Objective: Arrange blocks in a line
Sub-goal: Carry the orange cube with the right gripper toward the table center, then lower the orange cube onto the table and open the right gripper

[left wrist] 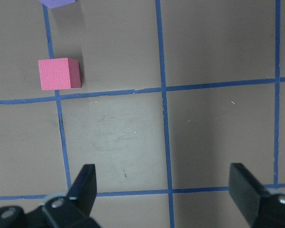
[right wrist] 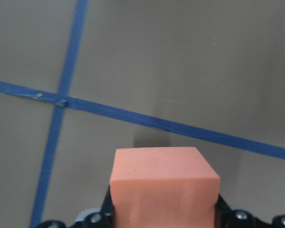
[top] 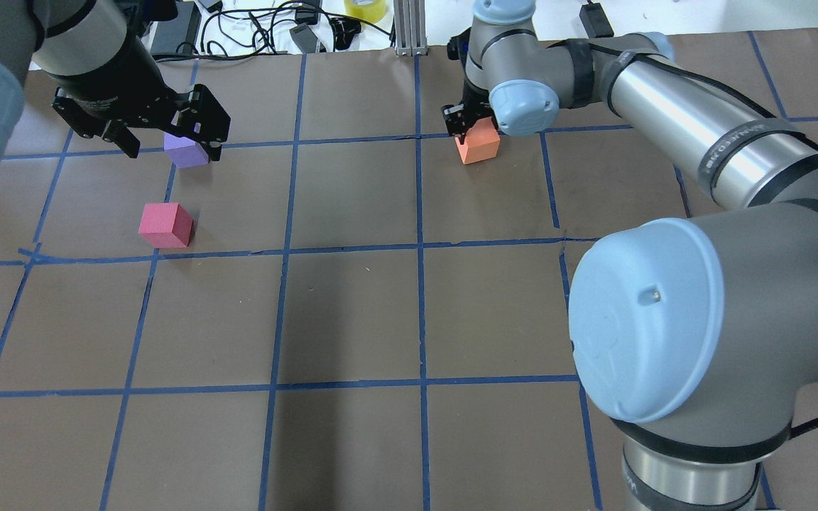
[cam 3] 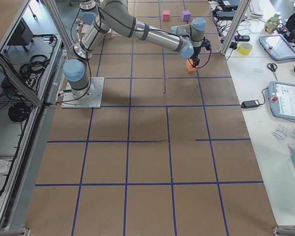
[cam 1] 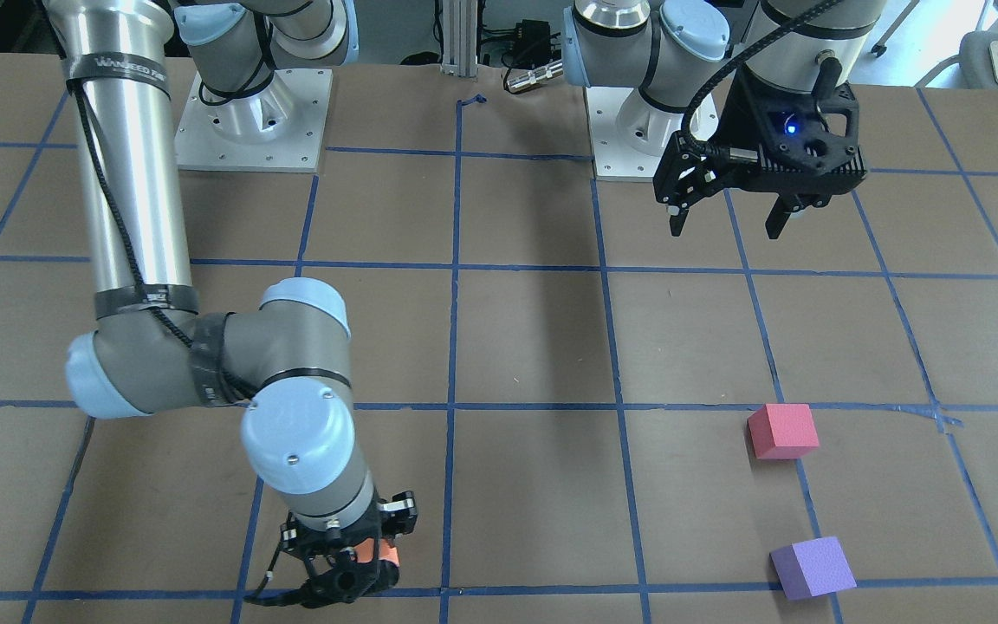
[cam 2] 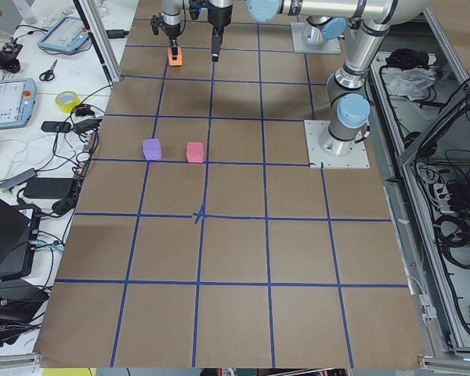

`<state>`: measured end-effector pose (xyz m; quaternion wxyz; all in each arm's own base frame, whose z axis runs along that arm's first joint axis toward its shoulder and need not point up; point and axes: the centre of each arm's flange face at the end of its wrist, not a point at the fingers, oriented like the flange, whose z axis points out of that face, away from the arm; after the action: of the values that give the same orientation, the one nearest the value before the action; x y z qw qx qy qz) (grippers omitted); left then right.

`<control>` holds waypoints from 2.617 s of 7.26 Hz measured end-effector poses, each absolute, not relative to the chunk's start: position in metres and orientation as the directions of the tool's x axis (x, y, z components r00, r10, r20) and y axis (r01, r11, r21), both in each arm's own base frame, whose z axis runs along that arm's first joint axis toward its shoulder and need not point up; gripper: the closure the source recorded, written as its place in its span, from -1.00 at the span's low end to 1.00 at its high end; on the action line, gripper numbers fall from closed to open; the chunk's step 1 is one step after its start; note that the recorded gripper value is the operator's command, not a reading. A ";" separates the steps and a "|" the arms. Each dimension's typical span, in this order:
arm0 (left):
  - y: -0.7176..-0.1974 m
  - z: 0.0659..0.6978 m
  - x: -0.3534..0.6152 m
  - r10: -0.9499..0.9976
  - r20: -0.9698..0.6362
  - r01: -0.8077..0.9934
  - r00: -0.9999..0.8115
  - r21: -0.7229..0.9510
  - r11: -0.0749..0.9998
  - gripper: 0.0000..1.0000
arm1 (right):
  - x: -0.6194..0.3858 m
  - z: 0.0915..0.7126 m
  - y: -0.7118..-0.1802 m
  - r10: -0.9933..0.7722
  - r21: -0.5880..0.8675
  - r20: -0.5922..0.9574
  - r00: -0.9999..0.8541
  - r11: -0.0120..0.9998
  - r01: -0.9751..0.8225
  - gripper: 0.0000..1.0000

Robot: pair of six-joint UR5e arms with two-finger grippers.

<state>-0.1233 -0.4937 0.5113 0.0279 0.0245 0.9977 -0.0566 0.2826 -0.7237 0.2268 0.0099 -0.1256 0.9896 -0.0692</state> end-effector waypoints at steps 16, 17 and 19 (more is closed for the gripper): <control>-0.496 0.511 -0.118 0.035 -0.055 0.041 -0.998 -0.115 0.993 -1.00 | 0.395 0.203 -0.681 0.015 -0.096 -0.048 -0.999 0.995 0.019 -0.08; -0.497 0.511 -0.117 0.032 -0.054 0.038 -0.998 -0.116 0.993 -1.00 | 0.395 0.202 -0.681 0.022 -0.096 -0.048 -0.999 0.995 0.027 -0.11; -0.497 0.511 -0.115 0.028 -0.058 0.035 -0.998 -0.117 0.992 -1.00 | 0.394 0.202 -0.681 0.026 -0.097 -0.044 -0.999 0.995 0.031 -0.21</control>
<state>-0.1147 -0.4970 0.5112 0.0279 0.0157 0.9977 -0.0593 0.3940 -0.6813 0.2025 0.0216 0.0142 0.9985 -0.0491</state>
